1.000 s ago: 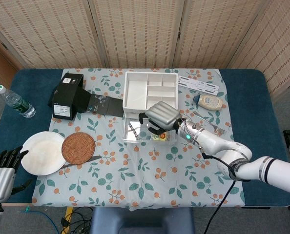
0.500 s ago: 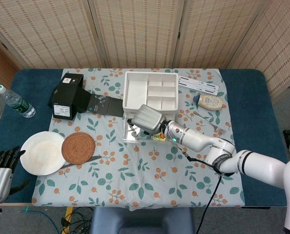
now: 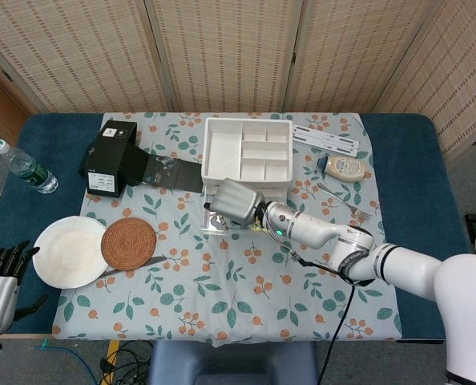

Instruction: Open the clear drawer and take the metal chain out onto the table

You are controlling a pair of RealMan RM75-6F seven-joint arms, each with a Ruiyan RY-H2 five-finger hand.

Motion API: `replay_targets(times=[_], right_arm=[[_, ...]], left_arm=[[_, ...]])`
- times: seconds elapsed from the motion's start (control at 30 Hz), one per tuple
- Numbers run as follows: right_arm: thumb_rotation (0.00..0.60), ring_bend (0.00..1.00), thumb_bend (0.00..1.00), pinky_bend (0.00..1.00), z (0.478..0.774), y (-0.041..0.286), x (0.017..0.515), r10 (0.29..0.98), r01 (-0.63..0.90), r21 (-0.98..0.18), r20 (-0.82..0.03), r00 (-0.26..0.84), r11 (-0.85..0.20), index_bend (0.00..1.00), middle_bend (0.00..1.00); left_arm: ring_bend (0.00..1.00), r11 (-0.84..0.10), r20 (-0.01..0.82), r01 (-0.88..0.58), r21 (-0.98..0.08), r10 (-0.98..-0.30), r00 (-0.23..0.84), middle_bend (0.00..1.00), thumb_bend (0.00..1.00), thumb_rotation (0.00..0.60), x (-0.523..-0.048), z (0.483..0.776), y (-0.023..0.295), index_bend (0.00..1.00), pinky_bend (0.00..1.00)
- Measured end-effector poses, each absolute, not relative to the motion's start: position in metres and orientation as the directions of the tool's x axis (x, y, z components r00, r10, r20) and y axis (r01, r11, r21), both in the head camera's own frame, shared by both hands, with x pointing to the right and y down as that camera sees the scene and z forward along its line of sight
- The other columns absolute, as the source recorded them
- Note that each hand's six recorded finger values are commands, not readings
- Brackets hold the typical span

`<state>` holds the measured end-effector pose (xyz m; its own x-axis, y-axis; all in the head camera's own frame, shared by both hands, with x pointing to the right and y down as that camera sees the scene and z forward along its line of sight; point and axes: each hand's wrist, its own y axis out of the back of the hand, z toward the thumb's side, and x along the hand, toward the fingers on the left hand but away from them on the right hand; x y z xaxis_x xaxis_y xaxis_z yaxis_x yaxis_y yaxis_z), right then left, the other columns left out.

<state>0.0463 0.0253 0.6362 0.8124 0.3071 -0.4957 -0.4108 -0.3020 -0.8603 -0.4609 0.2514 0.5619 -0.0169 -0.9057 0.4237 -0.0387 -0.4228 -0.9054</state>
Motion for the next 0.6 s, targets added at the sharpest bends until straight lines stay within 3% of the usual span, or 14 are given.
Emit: replay_targets(times=[0.6], right_arm=[[0.6, 0.97, 0.34, 1.0, 0.6463, 0.0293, 0.0451, 0.281, -0.432, -0.86, -0.5, 0.819, -0.271, 0.34, 0.89]], left_arm=[[0.12, -0.423, 0.424, -0.038, -0.905, -0.905, -0.026, 0.11, 0.17, 0.6, -0.462, 0.5641, 0.2517, 0.16, 0.09]])
